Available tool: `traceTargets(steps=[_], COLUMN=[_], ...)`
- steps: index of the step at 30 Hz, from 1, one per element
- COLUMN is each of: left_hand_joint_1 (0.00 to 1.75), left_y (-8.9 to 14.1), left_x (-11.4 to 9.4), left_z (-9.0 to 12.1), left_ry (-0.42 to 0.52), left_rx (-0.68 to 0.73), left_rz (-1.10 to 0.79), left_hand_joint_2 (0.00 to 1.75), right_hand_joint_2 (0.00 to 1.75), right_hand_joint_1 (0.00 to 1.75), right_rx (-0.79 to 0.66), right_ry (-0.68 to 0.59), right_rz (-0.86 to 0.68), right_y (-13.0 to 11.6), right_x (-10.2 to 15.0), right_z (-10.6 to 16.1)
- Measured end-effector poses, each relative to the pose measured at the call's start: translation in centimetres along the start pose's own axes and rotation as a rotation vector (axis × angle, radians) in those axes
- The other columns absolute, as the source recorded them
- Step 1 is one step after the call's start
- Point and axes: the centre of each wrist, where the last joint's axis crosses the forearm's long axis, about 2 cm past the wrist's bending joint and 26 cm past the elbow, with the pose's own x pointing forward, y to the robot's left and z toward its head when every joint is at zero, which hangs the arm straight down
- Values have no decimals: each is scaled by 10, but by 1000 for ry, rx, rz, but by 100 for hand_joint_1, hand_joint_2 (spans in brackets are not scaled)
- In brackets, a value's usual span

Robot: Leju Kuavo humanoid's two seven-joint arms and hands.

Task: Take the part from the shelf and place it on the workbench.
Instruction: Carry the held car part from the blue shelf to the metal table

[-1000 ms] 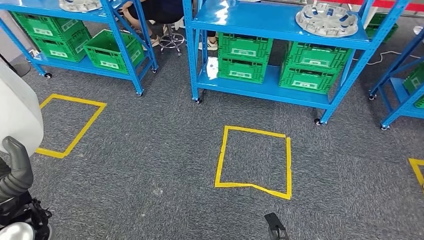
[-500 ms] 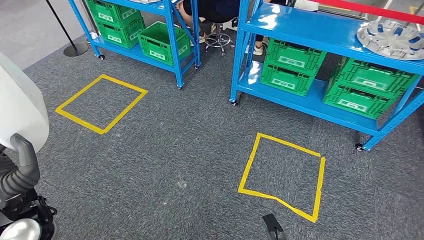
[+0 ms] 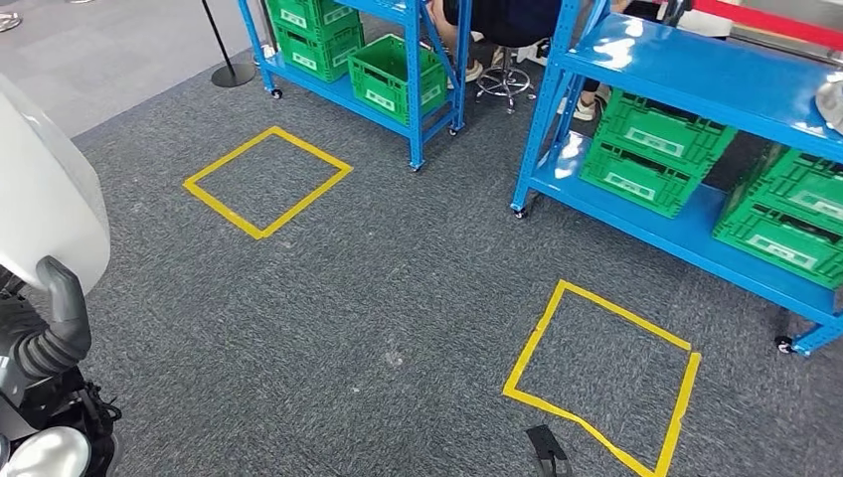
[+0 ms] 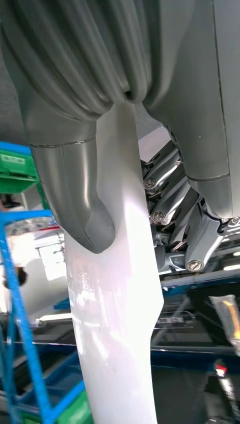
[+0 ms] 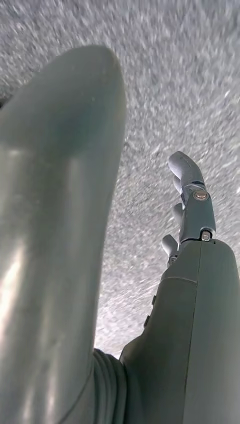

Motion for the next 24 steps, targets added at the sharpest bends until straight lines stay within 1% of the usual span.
traceTargets(steps=[8, 24], left_hand_joint_1=[175, 175], left_y=[0, 8], left_x=[-2, -9], left_z=[-7, -4], left_ry=[-9, -2], left_rx=[-12, -27], left_rz=[-5, -35], left_hand_joint_2=[175, 175], right_hand_joint_2=[0, 0], right_hand_joint_1=[0, 0], right_rx=[3, 6], right_ry=[-6, -3], right_rz=[11, 17], right_y=[2, 2], right_x=[0, -2], right_z=[0, 0])
